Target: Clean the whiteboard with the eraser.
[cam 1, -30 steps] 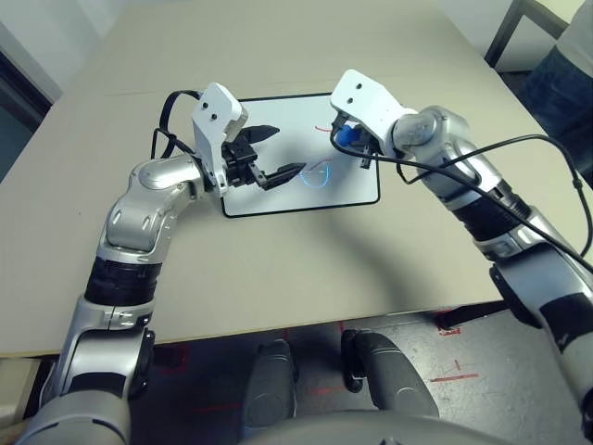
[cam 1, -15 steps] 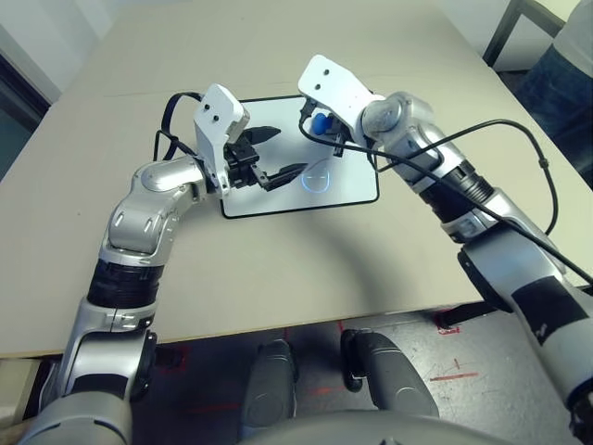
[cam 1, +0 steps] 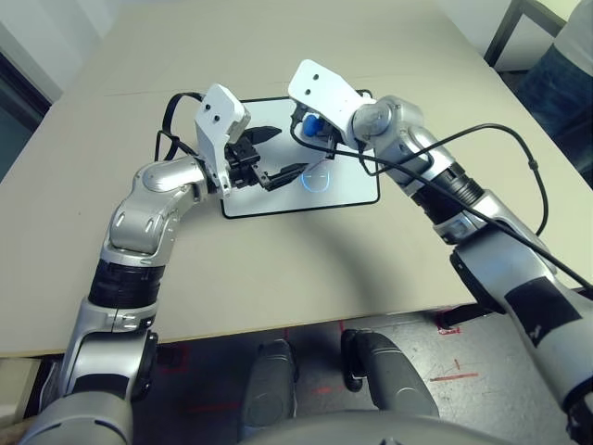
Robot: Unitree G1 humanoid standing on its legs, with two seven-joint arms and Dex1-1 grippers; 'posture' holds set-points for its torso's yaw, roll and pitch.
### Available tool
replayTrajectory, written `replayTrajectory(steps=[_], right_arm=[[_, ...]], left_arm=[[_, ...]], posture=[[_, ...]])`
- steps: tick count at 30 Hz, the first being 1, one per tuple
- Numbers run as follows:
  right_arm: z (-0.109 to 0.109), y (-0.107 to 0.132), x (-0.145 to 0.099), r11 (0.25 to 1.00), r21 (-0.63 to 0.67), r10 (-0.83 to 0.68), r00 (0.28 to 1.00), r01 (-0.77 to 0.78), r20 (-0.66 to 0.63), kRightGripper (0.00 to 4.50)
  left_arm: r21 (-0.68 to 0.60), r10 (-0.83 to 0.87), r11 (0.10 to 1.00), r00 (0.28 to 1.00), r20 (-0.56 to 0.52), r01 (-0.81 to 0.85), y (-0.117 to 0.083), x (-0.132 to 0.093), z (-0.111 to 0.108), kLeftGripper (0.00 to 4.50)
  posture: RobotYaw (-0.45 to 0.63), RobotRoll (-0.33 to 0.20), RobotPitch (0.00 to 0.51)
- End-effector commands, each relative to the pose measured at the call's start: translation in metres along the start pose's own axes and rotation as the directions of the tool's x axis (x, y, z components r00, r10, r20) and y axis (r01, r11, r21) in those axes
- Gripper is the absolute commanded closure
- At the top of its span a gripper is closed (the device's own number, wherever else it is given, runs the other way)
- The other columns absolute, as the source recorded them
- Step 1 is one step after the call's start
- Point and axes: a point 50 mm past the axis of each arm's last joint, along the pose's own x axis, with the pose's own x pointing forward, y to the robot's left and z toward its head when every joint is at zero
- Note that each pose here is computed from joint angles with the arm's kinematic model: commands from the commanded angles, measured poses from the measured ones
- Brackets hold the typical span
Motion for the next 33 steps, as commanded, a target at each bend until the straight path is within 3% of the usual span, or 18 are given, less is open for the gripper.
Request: replayTrajectory(steps=[1, 8, 13, 16, 21, 33], right_arm=[[-0.047, 0.012, -0.002, 0.996, 0.09, 0.038, 0.987, -0.024, -0.156, 3.7], [-0.072, 0.009, -0.017, 0.992, 0.125, 0.02, 0.973, 0.009, -0.231, 3.7], [-0.075, 0.01, -0.022, 0.991, 0.135, 0.018, 0.97, 0.016, -0.244, 3.7], [-0.068, 0.011, -0.021, 0.99, 0.137, 0.021, 0.978, 0.008, -0.206, 3.7], [-0.038, 0.027, -0.024, 0.987, 0.094, 0.136, 0.99, -0.133, -0.029, 3.7], [-0.026, 0.041, -0.026, 0.985, -0.004, 0.172, 0.985, -0.172, 0.003, 3.7]], left_arm=[[-0.002, -0.011, 1.0, 1.0, -0.008, 0.011, 0.001, 0.0, -0.001, 0.0], [0.002, -0.026, 1.0, 1.0, -0.007, 0.026, 0.002, 0.004, -0.001, 0.0], [0.002, -0.034, 0.999, 0.999, -0.005, 0.034, 0.002, 0.006, -0.002, 0.0], [0.002, -0.039, 0.999, 0.999, -0.006, 0.039, 0.001, 0.006, -0.002, 0.0], [0.008, -0.053, 0.999, 0.997, -0.054, 0.053, 0.001, -0.002, -0.007, 0.0], [0.102, -0.039, 0.993, 0.98, -0.194, 0.06, 0.003, -0.031, -0.027, 0.0]], posture=[[-0.01, 0.0, 0.153], [-0.03, 0.0, 0.148], [-0.03, 0.0, 0.147], [-0.03, 0.0, 0.147], [-0.03, 0.0, 0.147], [0.0, 0.0, 0.144]])
